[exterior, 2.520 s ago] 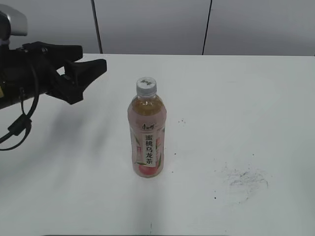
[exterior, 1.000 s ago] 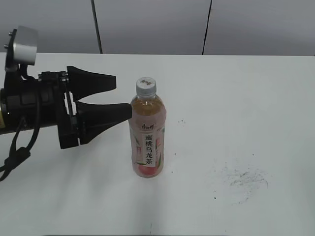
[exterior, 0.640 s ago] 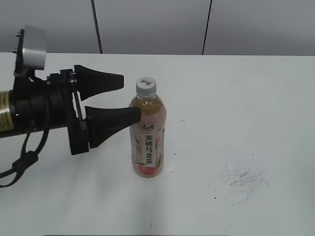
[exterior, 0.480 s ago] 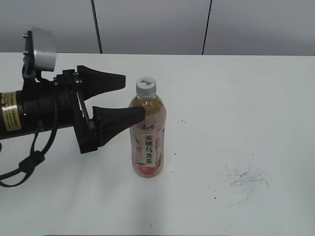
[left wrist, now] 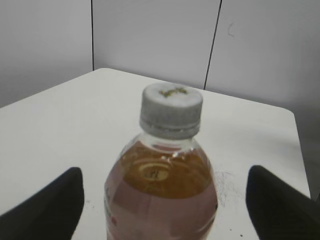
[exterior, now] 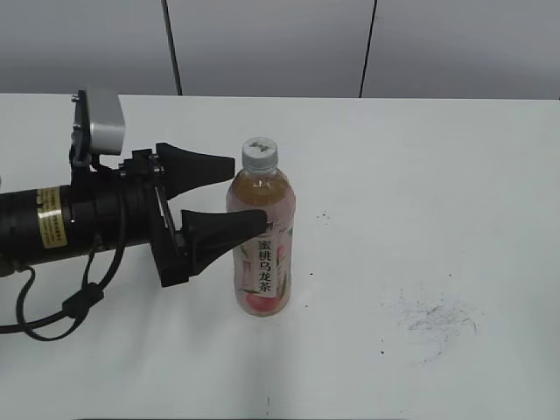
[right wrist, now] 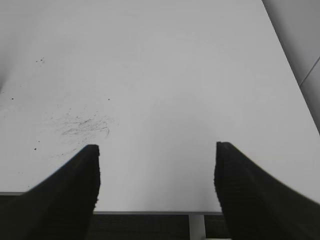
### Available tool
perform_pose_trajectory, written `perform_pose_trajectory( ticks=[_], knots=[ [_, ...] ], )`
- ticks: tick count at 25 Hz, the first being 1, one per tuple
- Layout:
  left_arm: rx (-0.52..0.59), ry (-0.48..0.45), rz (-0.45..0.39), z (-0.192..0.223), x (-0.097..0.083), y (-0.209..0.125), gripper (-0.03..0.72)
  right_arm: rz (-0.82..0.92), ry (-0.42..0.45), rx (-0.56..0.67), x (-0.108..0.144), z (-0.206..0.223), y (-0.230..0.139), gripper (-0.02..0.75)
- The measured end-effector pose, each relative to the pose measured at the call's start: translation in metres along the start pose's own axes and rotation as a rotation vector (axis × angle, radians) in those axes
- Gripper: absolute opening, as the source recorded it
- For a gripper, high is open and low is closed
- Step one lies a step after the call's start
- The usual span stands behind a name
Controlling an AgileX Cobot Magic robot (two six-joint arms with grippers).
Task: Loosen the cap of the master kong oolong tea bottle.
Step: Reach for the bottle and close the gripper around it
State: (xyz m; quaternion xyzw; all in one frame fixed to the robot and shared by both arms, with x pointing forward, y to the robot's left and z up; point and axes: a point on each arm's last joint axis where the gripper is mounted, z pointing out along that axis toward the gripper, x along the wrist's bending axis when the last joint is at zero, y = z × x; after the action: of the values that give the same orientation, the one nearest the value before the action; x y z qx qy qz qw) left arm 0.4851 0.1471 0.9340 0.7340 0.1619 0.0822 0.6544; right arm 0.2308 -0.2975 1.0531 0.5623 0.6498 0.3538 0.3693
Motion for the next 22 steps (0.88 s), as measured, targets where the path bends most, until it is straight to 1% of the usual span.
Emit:
perform_pose_trajectory(
  ticks=[3, 6, 13, 17, 19, 22],
  knots=[
    [-0.003, -0.001, 0.005, 0.006, 0.008, -0.002, 0.589, 0.0, 0.0, 0.0, 0.0, 0.0, 0.0, 0.535],
    [-0.011, -0.016, 0.018, 0.013, 0.012, -0.001, 0.589, 0.001, 0.0, 0.0, 0.0, 0.0, 0.0, 0.535],
    [-0.016, -0.095, 0.039, 0.04, 0.002, 0.0, 0.589, 0.003, 0.0, 0.0, 0.0, 0.0, 0.0, 0.535],
    [-0.005, -0.09, 0.028, 0.047, 0.005, -0.006, 0.584, 0.003, 0.0, 0.0, 0.0, 0.0, 0.0, 0.535],
    [0.002, -0.078, 0.011, 0.048, 0.007, -0.011, 0.567, 0.003, 0.0, 0.0, 0.0, 0.0, 0.0, 0.535],
    [0.005, -0.075, 0.004, 0.049, 0.007, -0.014, 0.504, 0.003, 0.0, 0.0, 0.0, 0.0, 0.0, 0.535]
  ],
)
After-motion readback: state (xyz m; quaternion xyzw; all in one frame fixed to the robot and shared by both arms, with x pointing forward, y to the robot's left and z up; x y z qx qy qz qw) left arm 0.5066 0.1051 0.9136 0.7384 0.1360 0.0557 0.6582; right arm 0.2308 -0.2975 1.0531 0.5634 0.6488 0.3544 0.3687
